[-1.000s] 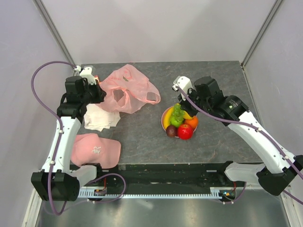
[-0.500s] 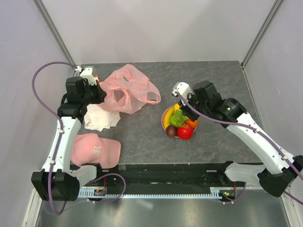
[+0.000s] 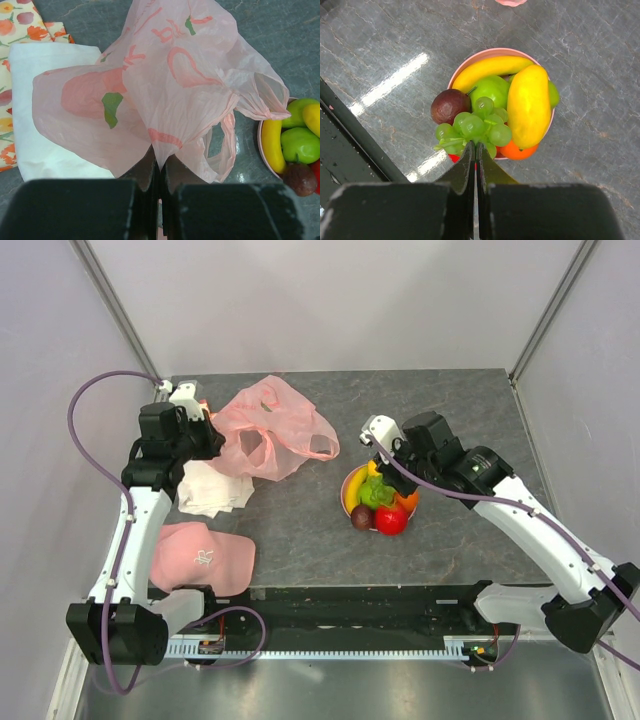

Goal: Take the fake fruits out of the plastic bag

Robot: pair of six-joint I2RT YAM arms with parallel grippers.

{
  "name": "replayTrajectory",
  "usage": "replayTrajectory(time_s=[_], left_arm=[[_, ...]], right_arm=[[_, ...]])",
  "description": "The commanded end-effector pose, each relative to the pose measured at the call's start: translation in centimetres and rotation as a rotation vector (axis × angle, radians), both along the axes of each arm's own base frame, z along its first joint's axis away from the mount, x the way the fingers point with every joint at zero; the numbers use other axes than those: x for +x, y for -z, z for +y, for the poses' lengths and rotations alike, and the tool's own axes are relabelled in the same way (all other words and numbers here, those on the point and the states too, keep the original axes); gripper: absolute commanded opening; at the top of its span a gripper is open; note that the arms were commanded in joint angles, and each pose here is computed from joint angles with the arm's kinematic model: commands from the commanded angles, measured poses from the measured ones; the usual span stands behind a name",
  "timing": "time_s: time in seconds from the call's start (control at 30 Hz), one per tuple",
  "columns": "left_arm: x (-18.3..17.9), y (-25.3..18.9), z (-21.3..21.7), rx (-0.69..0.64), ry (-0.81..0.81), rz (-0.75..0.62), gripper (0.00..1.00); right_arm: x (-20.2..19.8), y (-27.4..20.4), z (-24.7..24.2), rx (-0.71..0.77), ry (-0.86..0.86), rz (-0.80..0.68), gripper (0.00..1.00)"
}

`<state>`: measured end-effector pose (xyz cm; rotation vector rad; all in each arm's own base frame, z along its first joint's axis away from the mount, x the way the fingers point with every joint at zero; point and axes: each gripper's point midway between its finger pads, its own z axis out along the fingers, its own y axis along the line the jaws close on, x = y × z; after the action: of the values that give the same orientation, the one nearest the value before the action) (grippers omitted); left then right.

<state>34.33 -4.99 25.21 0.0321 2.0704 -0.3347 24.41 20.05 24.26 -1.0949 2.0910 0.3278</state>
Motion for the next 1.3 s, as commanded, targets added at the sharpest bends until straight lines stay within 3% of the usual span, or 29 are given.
replayTrajectory(time_s=[0.0,0.67,0.87,1.27], left_arm=[[0.4,-0.9,-0.1,-0.011,0.007,-0.044,0.02],[-0.4,-0.7,-0.2,-0.011,0.012,-0.051,0.02],[-0.6,-0.8,-0.1,0.000,0.014,-0.060,0.02],[-0.5,-1.1,0.3,0.006,-0.008,-0.068,0.02]], right_arm=[[1.0,0.1,1.3,0.032,-0.008,-0.005,0.00],[4.5,3.5,3.8,-0.005,0.042,0.072,0.00],[5.5,4.5,4.0,-0.037,0.055,0.087,0.06],[6.5,5.7,3.4,-0.097,0.088,0.076,0.08]])
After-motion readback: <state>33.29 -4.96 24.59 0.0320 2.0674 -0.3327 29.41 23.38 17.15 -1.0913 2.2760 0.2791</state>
